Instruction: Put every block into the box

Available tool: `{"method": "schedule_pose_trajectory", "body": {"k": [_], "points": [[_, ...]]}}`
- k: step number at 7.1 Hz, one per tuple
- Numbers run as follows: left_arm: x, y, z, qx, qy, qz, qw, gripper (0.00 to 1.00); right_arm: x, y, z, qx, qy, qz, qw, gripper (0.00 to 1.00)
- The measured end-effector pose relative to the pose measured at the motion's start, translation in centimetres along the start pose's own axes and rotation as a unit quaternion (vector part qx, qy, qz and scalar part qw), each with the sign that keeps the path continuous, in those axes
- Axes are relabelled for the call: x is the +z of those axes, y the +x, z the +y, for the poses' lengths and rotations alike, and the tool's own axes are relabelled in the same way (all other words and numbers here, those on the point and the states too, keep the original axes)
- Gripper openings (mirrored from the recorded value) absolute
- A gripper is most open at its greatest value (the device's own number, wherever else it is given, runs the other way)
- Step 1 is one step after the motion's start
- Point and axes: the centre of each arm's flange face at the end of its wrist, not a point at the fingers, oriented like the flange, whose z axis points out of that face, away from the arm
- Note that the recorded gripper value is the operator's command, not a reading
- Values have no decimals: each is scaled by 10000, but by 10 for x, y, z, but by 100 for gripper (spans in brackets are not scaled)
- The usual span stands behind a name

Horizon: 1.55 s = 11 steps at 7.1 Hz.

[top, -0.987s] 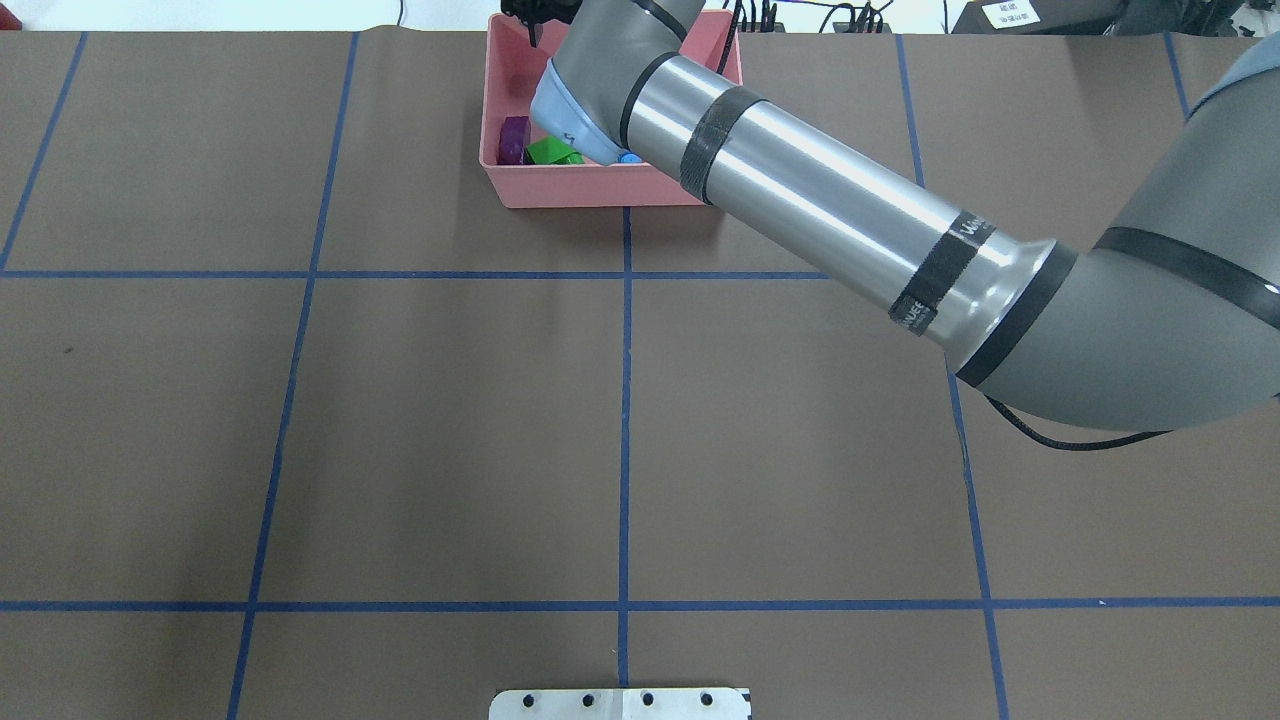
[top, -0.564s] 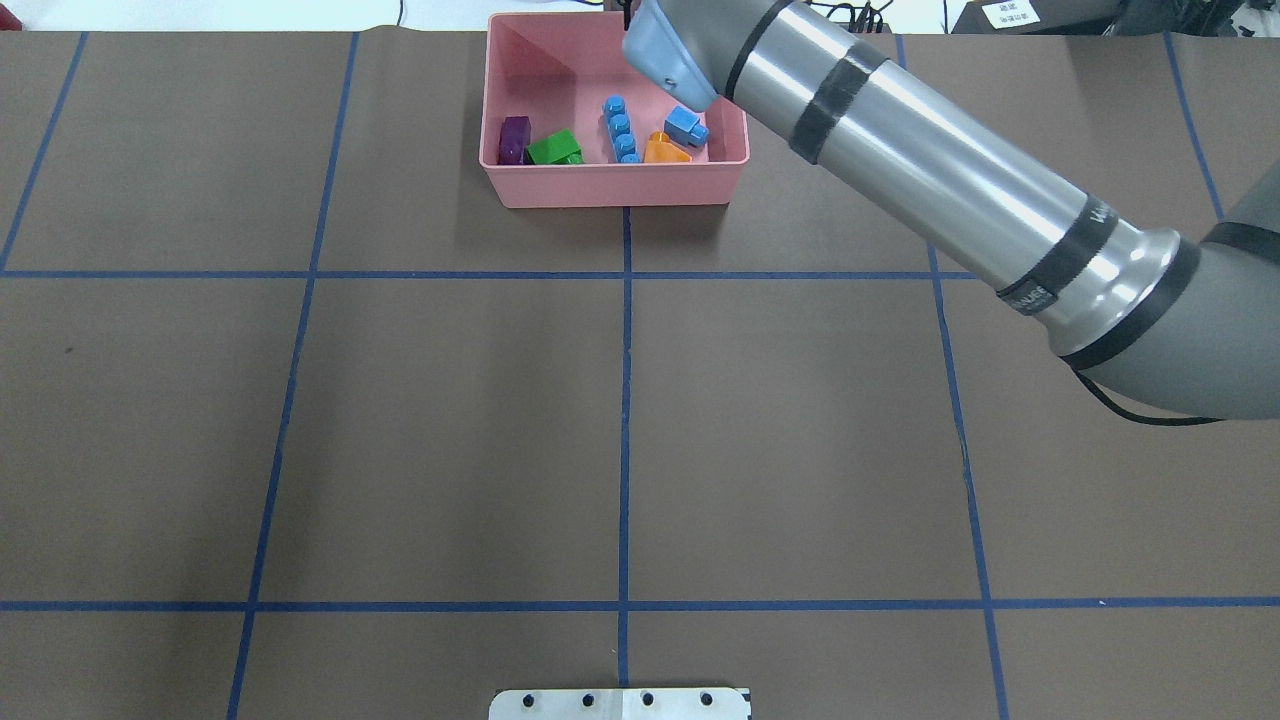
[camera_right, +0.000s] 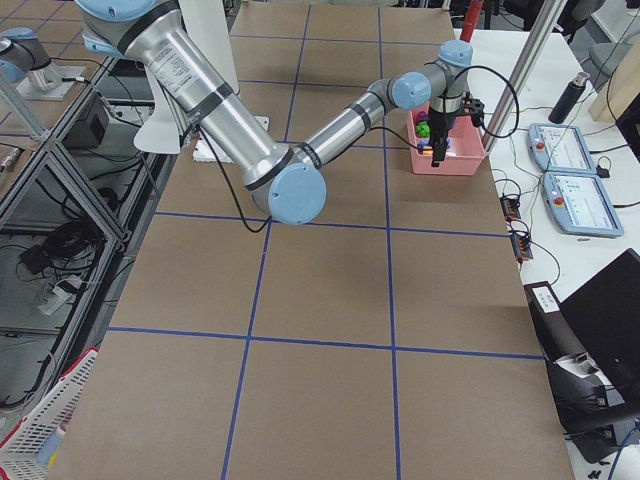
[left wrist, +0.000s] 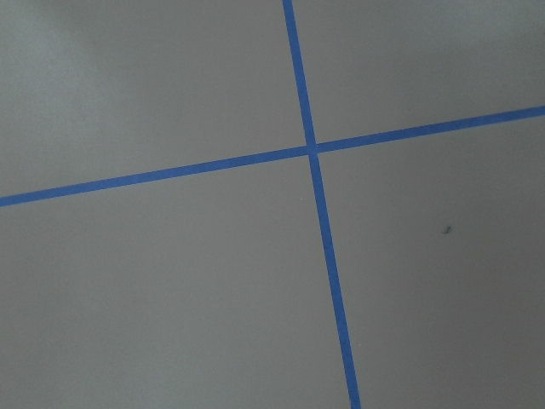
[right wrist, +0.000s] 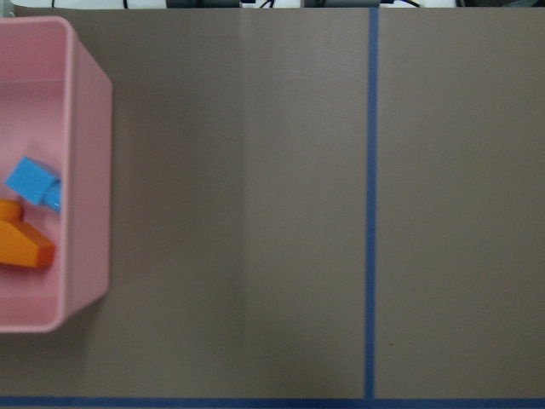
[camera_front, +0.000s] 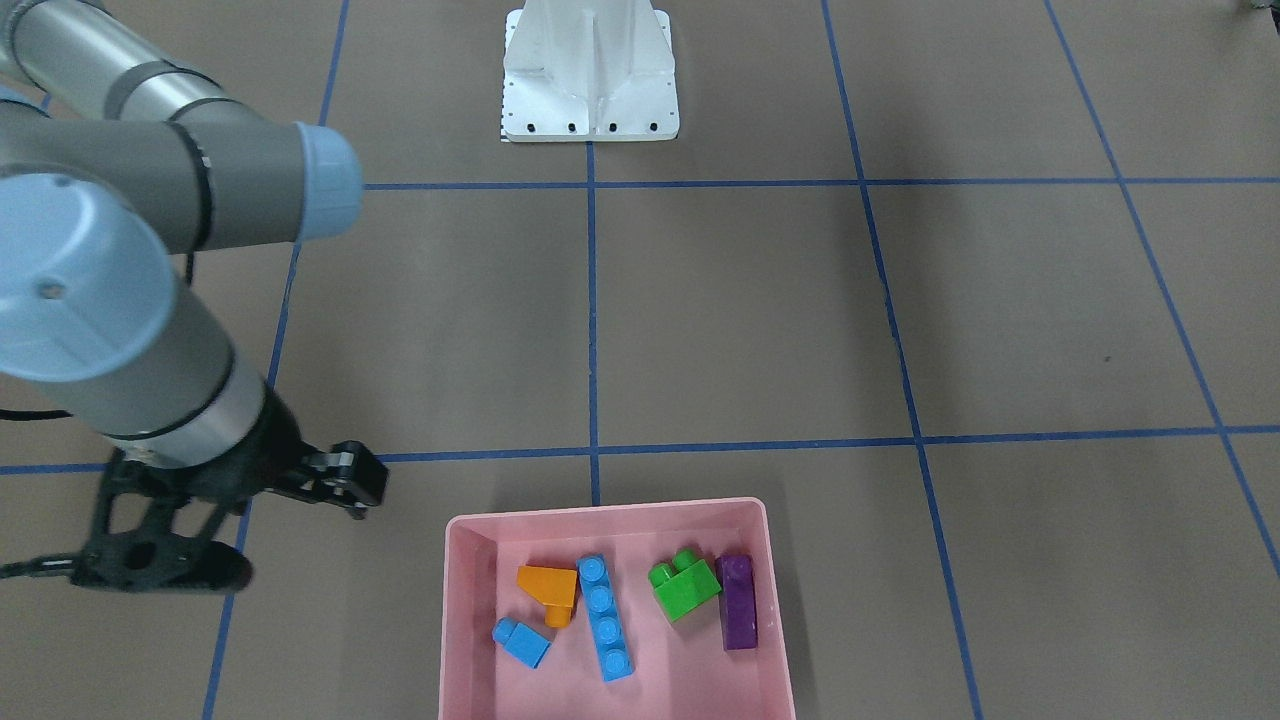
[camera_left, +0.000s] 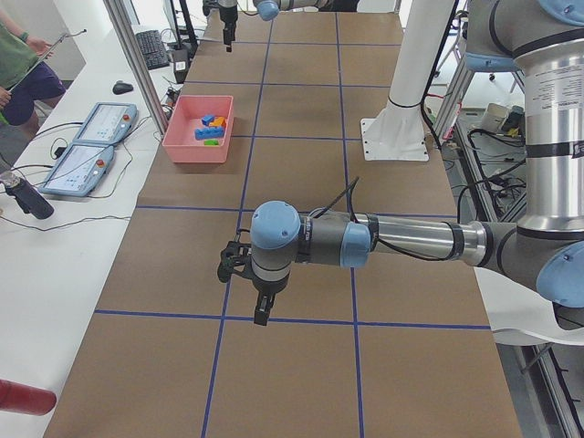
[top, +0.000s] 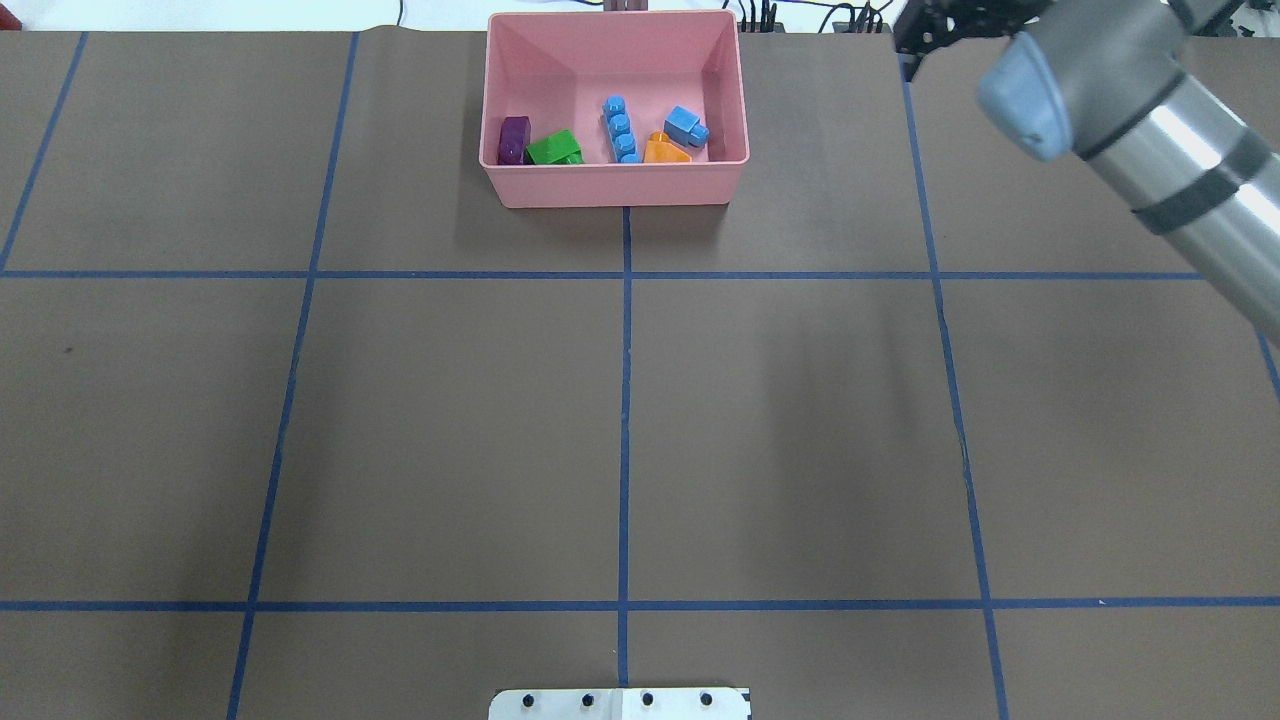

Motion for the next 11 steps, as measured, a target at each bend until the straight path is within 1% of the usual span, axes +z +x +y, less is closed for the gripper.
{"method": "schedule_pose_trajectory", "body": {"k": [1, 2, 3, 4, 5, 6, 7, 8, 9, 11], "points": [[0, 0, 0, 5, 5, -1, 10000, 100, 4, 87, 33, -348, -52, 83, 9993, 100], [0, 0, 1, 4, 7, -1, 10000, 100, 9, 166, 66, -688, -145, 198, 9973, 100], [0, -1, 1, 0, 7, -1, 10000, 100, 11, 233, 97, -904, -257, 265, 9952, 100], [1, -1, 2, -6, 2, -1, 10000, 100, 9, 288, 128, -949, -330, 254, 9946, 100], [1, -1, 3, -11, -1, 1, 10000, 100, 3, 326, 162, -876, -339, 235, 9953, 100], [1, -2, 3, -16, -6, 4, 10000, 100, -2, 351, 199, -753, -357, 253, 9962, 100], [3, -3, 4, -35, -25, 5, 10000, 100, 0, 369, 232, -603, -452, 279, 9968, 100], [5, -5, 5, -55, -42, 7, 10000, 100, 6, 381, 255, -475, -563, 299, 9968, 100], [5, -5, 6, -60, -44, 6, 10000, 100, 10, 388, 266, -393, -636, 307, 9967, 100], [6, -6, 6, -74, -57, 3, 10000, 100, 14, 393, 273, -274, -694, 299, 9968, 100]]}}
